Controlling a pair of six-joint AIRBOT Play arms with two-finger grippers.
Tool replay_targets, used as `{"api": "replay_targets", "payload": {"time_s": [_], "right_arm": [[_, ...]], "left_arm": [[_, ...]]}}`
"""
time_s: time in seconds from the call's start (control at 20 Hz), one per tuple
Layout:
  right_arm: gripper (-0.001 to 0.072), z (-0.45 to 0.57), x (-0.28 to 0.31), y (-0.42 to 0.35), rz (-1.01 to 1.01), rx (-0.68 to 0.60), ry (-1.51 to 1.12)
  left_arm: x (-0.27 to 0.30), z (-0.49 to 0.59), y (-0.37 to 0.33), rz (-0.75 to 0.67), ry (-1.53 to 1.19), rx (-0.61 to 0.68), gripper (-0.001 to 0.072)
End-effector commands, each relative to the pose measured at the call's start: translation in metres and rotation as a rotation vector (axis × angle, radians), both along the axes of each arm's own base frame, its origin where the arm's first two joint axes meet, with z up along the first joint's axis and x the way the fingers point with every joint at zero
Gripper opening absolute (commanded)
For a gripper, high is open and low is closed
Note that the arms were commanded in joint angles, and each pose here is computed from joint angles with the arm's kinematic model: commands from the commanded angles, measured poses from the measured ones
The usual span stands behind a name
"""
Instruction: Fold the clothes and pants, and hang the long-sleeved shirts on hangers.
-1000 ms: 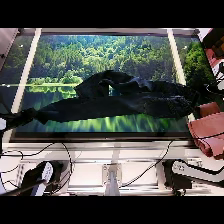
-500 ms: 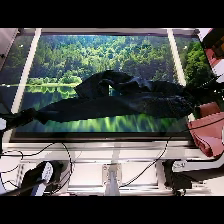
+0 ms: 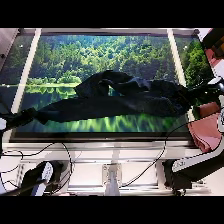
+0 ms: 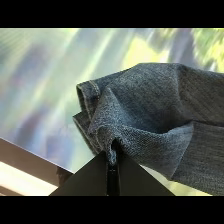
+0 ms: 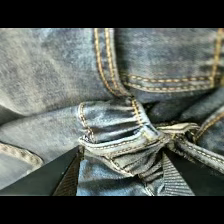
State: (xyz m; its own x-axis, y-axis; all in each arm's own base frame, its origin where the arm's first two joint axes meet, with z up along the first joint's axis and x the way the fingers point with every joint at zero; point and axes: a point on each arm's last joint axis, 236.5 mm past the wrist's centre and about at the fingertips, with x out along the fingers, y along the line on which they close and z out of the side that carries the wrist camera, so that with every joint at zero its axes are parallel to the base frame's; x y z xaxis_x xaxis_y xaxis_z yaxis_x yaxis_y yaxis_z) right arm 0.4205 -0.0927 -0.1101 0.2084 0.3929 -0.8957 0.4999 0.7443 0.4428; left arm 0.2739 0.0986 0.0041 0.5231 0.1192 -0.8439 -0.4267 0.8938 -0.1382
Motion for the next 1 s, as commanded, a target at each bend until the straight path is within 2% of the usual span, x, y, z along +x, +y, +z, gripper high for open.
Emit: {"api": "replay_targets", "payload": {"time_s": [0.0,0.1,0.15,0.2,0.3,0.5,0.75,0.95], "right_arm": [[0.0537,-0.012,0.026,-0.002,-0.142,0.014,-0.033],[0.0382,-0.016,0.032,0.002,-0.143,-0.001,-0.043],[0.0284,-0.018,0.036,0.004,-0.134,-0.019,-0.055],[0.0154,-0.018,0.042,0.006,-0.124,-0.039,-0.074],[0.0044,-0.016,0.054,0.01,-0.126,-0.06,-0.116],[0.0043,0.029,0.093,0.009,-0.048,-0.117,-0.264],[0.0043,0.176,0.158,-0.015,0.048,-0.292,-0.633],[0.0041,0.27,0.158,-0.016,0.153,-0.435,-0.82]], "left_arm": [[0.002,0.0,-0.004,0.003,-0.01,-0.023,0.0022],[0.001,-0.001,-0.005,0.003,-0.007,-0.024,0.0023],[0.002,-0.001,-0.005,0.003,-0.007,-0.025,0.0022],[0.001,-0.001,-0.005,0.003,-0.006,-0.025,0.0022],[0.001,-0.002,-0.005,0.003,-0.004,-0.026,0.0022],[0.016,0.009,0.003,0.017,-0.08,0.002,0.0022],[0.071,0.076,0.031,0.119,-0.46,0.072,0.0021],[0.086,0.124,0.049,0.173,-0.646,0.126,0.002]]}}
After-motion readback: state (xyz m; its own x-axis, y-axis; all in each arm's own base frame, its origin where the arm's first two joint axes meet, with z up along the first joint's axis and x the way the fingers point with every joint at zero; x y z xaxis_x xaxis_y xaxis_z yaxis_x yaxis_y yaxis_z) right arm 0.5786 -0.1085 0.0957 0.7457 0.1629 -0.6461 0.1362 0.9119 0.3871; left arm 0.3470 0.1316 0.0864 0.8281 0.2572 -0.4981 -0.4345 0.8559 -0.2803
